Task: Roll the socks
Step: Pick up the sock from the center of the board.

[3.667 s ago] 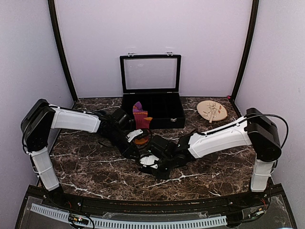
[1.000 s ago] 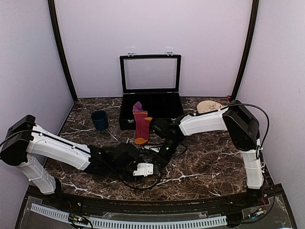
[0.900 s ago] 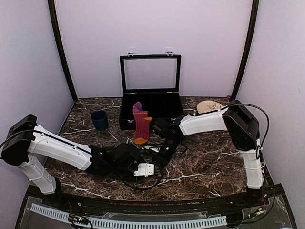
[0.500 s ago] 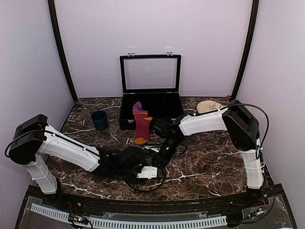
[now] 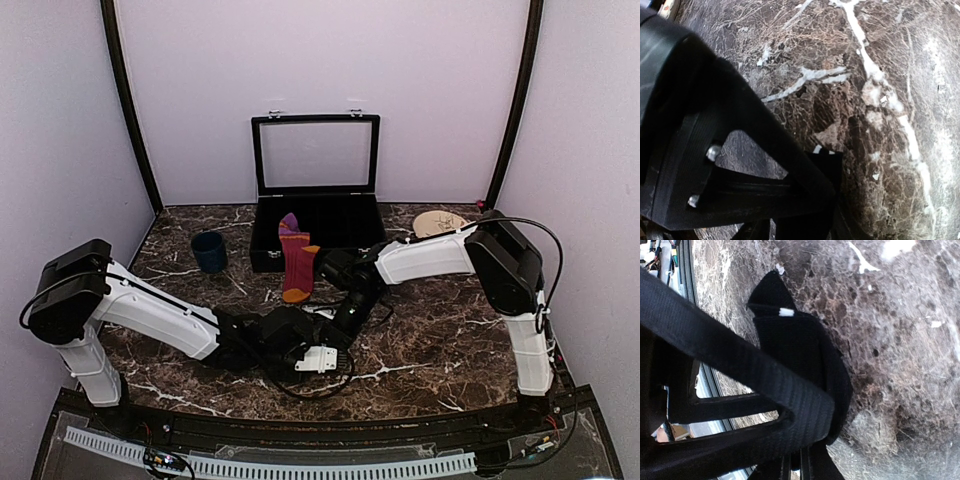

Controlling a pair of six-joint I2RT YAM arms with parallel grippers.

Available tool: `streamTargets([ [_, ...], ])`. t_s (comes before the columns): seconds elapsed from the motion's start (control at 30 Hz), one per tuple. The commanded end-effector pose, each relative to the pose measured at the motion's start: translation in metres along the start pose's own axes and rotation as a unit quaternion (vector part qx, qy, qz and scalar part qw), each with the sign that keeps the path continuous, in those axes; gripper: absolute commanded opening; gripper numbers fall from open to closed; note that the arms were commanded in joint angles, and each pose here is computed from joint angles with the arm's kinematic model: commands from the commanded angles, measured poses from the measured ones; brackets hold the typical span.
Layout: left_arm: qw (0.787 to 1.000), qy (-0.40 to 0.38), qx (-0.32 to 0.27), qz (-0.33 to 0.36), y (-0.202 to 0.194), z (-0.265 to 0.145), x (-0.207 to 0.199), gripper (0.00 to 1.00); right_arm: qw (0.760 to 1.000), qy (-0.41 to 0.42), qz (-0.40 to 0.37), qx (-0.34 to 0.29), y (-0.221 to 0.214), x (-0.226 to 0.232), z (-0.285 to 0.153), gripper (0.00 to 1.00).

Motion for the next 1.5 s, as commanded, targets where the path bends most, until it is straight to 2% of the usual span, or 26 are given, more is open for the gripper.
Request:
streamTargets([
  [0.0, 0.999, -0.023, 0.020, 0.010, -0.005, 0.005, -0.008, 0.41, 1.000, 0.005, 0.011, 0.012, -0.005, -0.007, 0.004, 0.00],
  [0.13, 0.999, -0.040, 0.032, 0.009, -0.010, 0.009, -0.013, 0.37, 1.000, 0.005, 0.012, 0.010, -0.006, -0.008, 0.003, 0.00],
  [0.5, 0.994, -0.074, 0.078, -0.006, -0.024, 0.021, -0.026, 0.37, 1.000, 0.013, 0.013, 0.008, -0.007, -0.008, 0.002, 0.00],
  [0.93, 0.989, -0.110, 0.095, -0.029, -0.030, 0.028, -0.029, 0.19, 1.000, 0.020, 0.022, 0.002, -0.012, -0.012, 0.002, 0.00],
  [1.03, 0.988, -0.117, 0.099, -0.032, -0.032, 0.030, -0.030, 0.17, 1.000, 0.020, 0.023, 0.000, -0.013, -0.012, 0.000, 0.04],
  [1.13, 0.987, -0.118, 0.101, -0.035, -0.032, 0.031, -0.029, 0.16, 1.000, 0.018, 0.026, 0.000, -0.015, -0.013, -0.001, 0.15],
  [1.2, 0.987, -0.122, 0.101, -0.040, -0.033, 0.032, -0.027, 0.16, 0.999, 0.017, 0.027, -0.001, -0.016, -0.012, -0.001, 0.19],
  [1.47, 0.983, -0.138, 0.109, -0.051, -0.033, 0.035, -0.024, 0.12, 0.999, 0.008, 0.035, -0.006, -0.021, -0.014, -0.003, 0.31],
])
Point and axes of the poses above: each gripper's point midway between its finger pads, its own z axis out along the fingers, its own x axis along the line the jaws close on, y = z × x, the point moved 7 cm from there along -z, back along the fingers, and after that the axes turned 13 degrees about -z, right-handed, at the moved point
